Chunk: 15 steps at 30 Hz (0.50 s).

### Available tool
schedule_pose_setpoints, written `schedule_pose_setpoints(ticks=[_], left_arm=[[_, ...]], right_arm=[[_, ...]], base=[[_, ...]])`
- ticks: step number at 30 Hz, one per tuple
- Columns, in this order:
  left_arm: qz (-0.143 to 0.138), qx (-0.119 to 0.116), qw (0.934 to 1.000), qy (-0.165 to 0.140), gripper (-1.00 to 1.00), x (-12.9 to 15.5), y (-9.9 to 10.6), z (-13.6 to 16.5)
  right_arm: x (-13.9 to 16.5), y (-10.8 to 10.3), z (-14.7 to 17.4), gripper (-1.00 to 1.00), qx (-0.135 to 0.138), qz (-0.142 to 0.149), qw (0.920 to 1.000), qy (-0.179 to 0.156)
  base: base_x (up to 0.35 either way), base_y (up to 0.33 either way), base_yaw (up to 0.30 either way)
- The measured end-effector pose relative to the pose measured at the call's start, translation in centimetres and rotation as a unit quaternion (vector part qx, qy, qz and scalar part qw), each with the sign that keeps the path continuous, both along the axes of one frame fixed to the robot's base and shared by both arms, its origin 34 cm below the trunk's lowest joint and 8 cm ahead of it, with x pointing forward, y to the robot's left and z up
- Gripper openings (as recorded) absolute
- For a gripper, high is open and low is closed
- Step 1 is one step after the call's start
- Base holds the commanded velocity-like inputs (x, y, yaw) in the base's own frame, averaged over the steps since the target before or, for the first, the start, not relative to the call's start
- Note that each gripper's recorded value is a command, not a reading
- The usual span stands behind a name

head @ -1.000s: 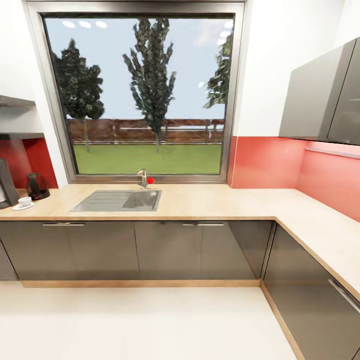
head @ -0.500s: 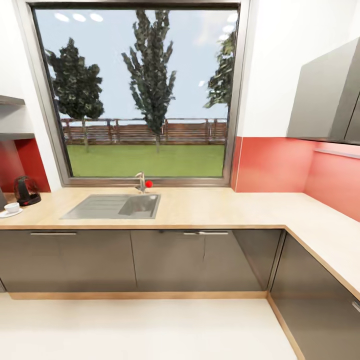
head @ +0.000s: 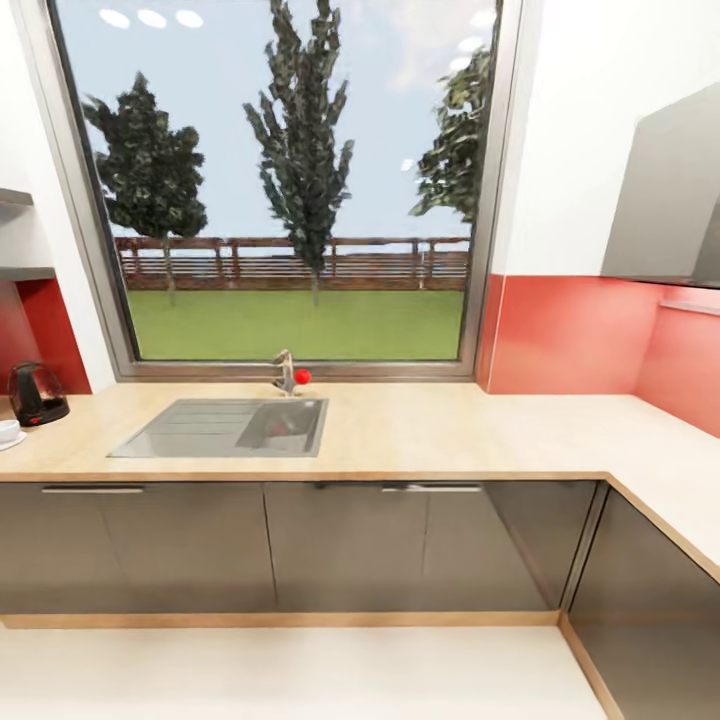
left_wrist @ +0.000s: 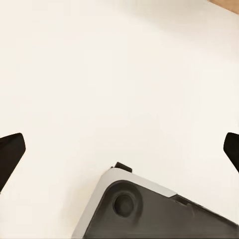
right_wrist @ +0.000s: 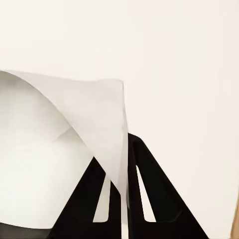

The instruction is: Set up a coffee station on the kitchen countertop: keep the coffee maker on the countertop, move the bottle of coffee from the kitchen shelf to the counter next to the coffee maker, place a paper coffee filter on top of the coffee maker, put the saucer next to the coffee maker with the coffee cup on the saucer, and place the electric kettle next to the coffee maker.

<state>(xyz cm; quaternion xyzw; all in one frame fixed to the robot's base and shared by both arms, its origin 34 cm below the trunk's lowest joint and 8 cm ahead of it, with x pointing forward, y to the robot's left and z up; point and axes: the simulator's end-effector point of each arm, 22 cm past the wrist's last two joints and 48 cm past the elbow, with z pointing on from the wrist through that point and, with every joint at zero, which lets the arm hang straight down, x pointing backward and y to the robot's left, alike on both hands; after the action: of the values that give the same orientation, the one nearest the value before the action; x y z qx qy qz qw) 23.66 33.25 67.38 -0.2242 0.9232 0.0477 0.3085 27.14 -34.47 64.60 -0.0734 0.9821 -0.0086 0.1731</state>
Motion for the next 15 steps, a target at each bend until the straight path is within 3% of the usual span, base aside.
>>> schedule_pose_setpoints(ticks=[15], left_arm=[[-0.001,-0.001,1.0000,0.002,1.00,-0.21,-0.20,-0.11]], right_arm=[[0.01,0.09,-0.01,-1.00,0.000,0.000,1.0000,0.000]], base=[[0.299,0.221,0.000]])
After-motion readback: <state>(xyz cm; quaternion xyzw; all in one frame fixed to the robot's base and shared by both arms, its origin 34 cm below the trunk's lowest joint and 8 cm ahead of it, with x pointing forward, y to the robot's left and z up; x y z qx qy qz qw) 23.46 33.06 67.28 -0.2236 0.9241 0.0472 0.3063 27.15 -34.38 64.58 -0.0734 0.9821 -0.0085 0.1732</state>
